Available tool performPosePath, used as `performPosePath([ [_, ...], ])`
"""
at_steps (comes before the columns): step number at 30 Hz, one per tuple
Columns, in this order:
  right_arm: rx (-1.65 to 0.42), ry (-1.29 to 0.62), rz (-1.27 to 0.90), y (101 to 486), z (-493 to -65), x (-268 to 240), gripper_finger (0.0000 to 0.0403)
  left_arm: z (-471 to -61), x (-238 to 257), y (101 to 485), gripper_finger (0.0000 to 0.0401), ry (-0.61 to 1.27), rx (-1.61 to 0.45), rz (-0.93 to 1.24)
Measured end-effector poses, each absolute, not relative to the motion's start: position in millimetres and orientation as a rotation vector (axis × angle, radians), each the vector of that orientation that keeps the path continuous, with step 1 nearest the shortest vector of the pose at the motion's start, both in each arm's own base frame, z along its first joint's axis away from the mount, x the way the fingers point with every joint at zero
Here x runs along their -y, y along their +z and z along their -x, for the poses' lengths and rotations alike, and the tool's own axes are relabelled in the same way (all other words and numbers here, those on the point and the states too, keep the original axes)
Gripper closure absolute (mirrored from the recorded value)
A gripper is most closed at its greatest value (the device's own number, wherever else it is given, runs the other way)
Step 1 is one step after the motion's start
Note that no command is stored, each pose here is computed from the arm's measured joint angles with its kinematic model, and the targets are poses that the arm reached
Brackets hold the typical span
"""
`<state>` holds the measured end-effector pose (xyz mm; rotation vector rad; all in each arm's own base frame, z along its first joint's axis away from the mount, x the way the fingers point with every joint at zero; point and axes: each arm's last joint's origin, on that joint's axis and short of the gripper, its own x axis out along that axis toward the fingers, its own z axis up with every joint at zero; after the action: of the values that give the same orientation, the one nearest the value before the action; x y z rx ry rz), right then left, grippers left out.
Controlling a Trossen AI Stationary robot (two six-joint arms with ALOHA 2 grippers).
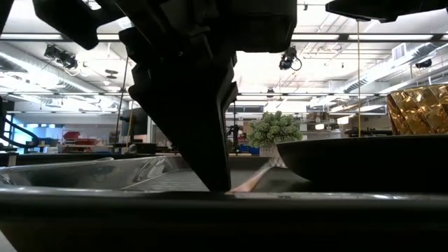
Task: Pick and place plate/cup/fork/spoon on tray
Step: Put the orange fork on the black tray to the left of the black plate
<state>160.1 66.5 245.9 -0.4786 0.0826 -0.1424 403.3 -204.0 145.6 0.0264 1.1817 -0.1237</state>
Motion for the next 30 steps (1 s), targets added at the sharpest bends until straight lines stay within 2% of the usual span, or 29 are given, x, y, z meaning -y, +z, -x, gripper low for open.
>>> performPosePath([
  [7,-0.082,-0.142,0.478,245.9,-160.1,-66.5,0.0339,-406.5,205.6,145.7,0.0383,-0.128,-1.149,-0.005],
  [20,-0.083,-0.143,0.475,245.8,-160.1,-66.5,0.0339,-414.5,201.8,146.8,0.0383,0.02,-1.103,0.27],
  [30,-0.083,-0.143,0.475,245.8,-160.1,-66.5,0.0339,-419.2,196.9,148.0,0.0384,0.058,-1.08,0.343],
])
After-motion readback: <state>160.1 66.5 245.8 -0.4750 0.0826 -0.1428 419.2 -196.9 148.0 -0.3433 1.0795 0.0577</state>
